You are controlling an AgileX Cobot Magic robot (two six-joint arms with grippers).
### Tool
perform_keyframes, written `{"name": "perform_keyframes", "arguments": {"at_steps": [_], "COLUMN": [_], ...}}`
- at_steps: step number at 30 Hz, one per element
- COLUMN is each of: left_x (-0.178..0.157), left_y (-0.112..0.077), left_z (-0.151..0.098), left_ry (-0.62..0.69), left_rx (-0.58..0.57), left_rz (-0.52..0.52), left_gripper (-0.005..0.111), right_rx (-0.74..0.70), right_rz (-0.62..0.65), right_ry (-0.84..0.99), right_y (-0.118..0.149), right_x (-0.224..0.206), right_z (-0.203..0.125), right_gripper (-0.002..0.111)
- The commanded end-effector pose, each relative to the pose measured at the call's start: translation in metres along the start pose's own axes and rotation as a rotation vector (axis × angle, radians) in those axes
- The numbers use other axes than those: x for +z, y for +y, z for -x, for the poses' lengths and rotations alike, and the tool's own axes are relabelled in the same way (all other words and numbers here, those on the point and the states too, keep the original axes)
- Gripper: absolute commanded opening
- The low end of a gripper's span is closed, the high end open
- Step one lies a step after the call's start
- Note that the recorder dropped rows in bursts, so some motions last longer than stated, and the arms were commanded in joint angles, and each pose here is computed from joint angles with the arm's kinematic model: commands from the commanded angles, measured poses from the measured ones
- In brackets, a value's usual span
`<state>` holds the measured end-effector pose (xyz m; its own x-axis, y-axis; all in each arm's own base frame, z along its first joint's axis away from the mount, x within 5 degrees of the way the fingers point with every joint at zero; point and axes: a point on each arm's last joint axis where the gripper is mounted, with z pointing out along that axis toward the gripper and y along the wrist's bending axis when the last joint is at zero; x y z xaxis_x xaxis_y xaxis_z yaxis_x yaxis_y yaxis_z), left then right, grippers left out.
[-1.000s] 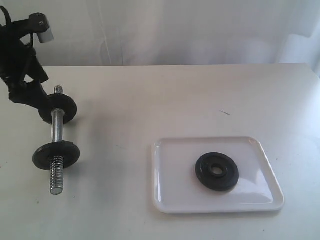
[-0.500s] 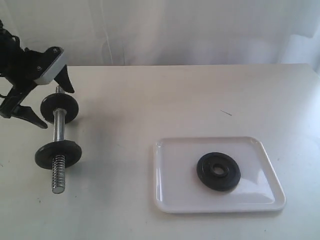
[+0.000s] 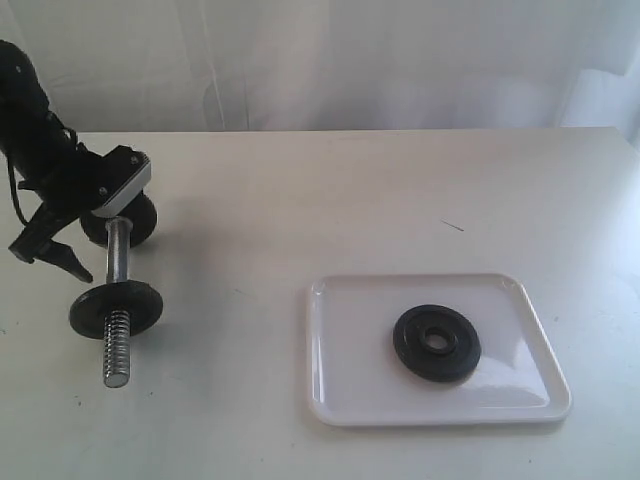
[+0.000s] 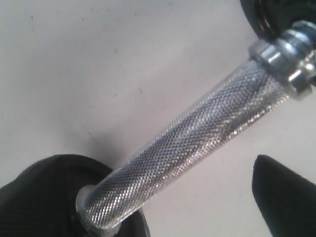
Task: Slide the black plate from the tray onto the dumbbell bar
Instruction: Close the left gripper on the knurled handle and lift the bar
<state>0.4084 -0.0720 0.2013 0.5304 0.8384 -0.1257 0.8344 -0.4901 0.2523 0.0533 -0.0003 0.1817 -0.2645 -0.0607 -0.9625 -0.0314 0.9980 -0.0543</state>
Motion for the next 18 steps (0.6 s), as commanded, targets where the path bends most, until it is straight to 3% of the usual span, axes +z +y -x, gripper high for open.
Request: {"name": "perform_keyframes", "arguments": {"at_steps": [1, 4, 8, 18], "left_x": [-0.001, 0.003, 0.011, 0.016], "left_y": [-0.002, -0.003, -0.001, 0.001], "left_z": [-0.004, -0.009, -0.005, 0.007], "left_ry": [0.065, 0.094, 0.077, 0.079], "left_rx": [0.204, 0.223, 0.227, 0.28], "left_rz": [-0.038, -0.055, -0.065, -0.109], "left_gripper": [0.105, 0.097, 0.077, 0.084], "right_rx": [-0.002, -0.002, 0.0, 0.0], "right_rz": [-0.004, -0.004, -0.004, -0.003], "right_ry": [-0.006, -0.006, -0.006, -0.008], "right_y": [0.0, 0.0, 0.0, 0.0], "right_x": [0.0, 0.0, 0.0, 0.0], "right_z": [0.0, 0.0, 0.0, 0.0], "right_gripper": [0.0, 0.0, 0.0, 0.0]}}
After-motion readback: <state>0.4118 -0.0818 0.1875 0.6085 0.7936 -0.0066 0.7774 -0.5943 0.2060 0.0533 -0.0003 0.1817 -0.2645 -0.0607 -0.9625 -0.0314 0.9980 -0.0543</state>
